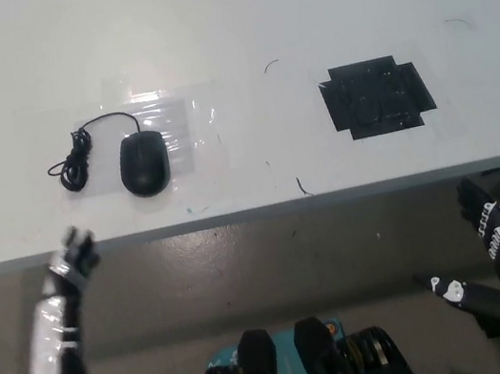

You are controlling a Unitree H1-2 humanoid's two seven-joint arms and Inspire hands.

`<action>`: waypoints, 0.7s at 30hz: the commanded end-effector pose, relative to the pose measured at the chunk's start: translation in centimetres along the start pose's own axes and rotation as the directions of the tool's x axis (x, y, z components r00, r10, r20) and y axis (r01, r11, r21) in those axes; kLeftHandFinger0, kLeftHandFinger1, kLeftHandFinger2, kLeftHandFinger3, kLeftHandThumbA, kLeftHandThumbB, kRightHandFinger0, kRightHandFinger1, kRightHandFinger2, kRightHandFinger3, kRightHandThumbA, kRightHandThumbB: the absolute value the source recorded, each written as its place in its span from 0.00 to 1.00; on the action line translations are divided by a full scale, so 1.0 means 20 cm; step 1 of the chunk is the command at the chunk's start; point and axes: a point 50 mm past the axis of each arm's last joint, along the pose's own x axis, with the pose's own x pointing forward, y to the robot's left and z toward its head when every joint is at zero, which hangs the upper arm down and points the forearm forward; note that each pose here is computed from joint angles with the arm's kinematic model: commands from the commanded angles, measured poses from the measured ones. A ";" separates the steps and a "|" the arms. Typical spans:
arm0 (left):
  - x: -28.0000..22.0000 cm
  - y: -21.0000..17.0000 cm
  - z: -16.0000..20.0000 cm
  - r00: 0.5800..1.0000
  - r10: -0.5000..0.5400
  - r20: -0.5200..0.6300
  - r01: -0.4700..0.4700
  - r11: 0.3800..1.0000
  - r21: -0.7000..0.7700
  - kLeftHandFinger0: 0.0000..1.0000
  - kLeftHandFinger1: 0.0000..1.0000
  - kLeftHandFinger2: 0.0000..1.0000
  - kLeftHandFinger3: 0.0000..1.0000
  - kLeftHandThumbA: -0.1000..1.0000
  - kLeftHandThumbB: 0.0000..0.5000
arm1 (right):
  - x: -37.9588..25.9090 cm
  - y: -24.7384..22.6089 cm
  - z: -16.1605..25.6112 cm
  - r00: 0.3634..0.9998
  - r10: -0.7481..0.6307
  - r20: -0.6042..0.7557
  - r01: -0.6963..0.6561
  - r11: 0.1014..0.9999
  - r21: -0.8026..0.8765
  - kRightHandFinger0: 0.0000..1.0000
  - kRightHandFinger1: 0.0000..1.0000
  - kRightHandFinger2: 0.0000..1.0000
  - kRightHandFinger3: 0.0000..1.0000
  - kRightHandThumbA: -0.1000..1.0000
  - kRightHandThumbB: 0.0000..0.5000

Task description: The robot uses left hand to click on the left button of the black mouse, which is placed on the left area of the table

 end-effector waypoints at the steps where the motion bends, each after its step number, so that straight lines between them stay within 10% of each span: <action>1: 0.21 0.27 0.32 0.985 -0.147 0.093 0.138 0.986 0.096 1.00 0.77 0.81 1.00 1.00 0.52 | 0.03 -0.04 0.08 0.994 -0.017 0.105 0.017 1.000 -0.004 1.00 1.00 1.00 1.00 1.00 0.17; 6: 0.45 0.46 0.55 0.965 -0.227 0.131 0.201 0.961 0.191 0.63 0.40 0.50 1.00 1.00 0.69 | 0.03 -0.04 0.08 0.995 -0.021 0.102 0.021 1.000 -0.004 1.00 1.00 1.00 1.00 1.00 0.14; 10: 0.67 0.56 0.72 0.943 -0.279 0.182 0.223 0.935 0.276 0.23 0.11 0.29 1.00 1.00 0.65 | 0.03 -0.04 0.07 0.995 -0.013 0.102 0.015 1.000 -0.013 1.00 1.00 1.00 1.00 0.99 0.10; 13: 0.89 0.59 0.84 0.932 -0.337 0.136 0.272 0.894 0.355 0.17 0.00 0.01 1.00 1.00 0.59 | 0.06 -0.05 0.08 0.994 -0.016 0.111 0.019 0.999 -0.030 1.00 1.00 1.00 1.00 0.98 0.08; 18: 1.20 0.54 0.92 0.888 -0.459 -0.024 0.423 0.796 0.434 0.00 0.00 0.00 1.00 1.00 0.31 | 0.06 -0.06 0.09 0.993 -0.019 0.115 0.024 0.999 -0.034 1.00 1.00 1.00 1.00 0.94 0.05; 21: 1.43 0.49 0.89 0.829 -0.531 -0.174 0.552 0.728 0.408 0.00 0.00 0.09 1.00 1.00 0.50 | 0.07 -0.06 0.10 0.993 -0.018 0.116 0.023 0.999 -0.039 1.00 1.00 1.00 1.00 0.94 0.05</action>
